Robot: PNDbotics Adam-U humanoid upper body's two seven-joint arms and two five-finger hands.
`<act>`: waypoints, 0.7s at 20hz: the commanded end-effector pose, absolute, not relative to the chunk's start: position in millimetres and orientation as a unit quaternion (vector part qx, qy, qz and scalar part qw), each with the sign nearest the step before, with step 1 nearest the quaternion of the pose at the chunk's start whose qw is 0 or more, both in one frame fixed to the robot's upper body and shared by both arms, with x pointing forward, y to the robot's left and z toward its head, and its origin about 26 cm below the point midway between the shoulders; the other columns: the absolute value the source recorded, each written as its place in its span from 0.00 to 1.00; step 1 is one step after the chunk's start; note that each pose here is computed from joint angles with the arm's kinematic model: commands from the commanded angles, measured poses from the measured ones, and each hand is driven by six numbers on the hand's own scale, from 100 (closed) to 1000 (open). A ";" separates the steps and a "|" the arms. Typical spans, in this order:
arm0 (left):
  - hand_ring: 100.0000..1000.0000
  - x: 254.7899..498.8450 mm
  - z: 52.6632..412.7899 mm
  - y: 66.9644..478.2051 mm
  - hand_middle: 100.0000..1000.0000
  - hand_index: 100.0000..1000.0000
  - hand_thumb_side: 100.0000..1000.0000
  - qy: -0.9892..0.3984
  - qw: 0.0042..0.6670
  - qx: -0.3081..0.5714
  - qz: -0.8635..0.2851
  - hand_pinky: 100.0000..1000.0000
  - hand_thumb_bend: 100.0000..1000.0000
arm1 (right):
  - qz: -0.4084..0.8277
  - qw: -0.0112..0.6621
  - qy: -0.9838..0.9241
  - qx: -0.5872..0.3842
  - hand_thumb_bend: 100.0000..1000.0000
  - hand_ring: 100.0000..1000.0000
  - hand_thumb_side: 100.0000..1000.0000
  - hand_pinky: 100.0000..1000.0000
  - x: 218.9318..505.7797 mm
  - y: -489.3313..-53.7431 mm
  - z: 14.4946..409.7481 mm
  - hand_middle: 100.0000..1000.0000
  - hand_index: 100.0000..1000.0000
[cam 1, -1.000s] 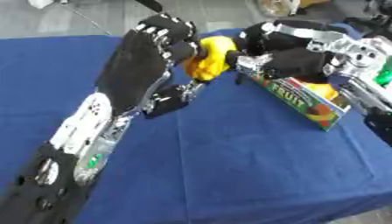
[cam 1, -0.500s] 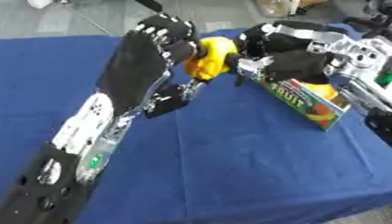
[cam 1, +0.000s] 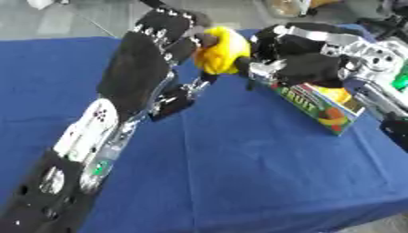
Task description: Pick up the objects with one hand, pass them to the other hand, and then place them into the box on the other side of the table.
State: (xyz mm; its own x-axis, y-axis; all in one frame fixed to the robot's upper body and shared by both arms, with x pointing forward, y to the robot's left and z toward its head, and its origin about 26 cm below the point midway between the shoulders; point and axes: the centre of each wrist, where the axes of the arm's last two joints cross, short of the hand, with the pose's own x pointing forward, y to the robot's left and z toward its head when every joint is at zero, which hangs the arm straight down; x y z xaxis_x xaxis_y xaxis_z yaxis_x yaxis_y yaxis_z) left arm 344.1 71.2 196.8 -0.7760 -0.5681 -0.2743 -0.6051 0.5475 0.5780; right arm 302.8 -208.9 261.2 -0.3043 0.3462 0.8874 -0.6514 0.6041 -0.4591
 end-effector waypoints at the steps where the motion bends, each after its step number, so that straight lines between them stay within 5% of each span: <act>1: 0.69 343.5 203.9 71.5 0.69 0.76 0.00 0.876 0.042 -0.347 0.333 0.72 1.00 | 0.429 0.573 -0.692 0.097 0.00 0.76 0.14 0.55 301.2 -215.4 271.8 0.43 0.50; 14: 0.72 342.4 203.8 71.7 0.72 0.79 0.13 0.870 0.058 -0.353 0.339 0.75 1.00 | 0.407 0.580 -0.699 0.093 0.00 0.76 0.11 0.53 301.4 -219.4 272.6 0.43 0.50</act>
State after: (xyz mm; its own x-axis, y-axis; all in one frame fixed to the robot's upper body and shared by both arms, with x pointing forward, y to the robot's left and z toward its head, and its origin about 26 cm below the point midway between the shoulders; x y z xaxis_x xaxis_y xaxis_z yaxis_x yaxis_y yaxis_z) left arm 344.0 71.4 196.2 -0.7527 -0.5745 -0.3215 -0.6377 0.5149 0.5729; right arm 303.0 -213.3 262.0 -0.2859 0.3298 0.8997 -0.6313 0.6415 -0.4357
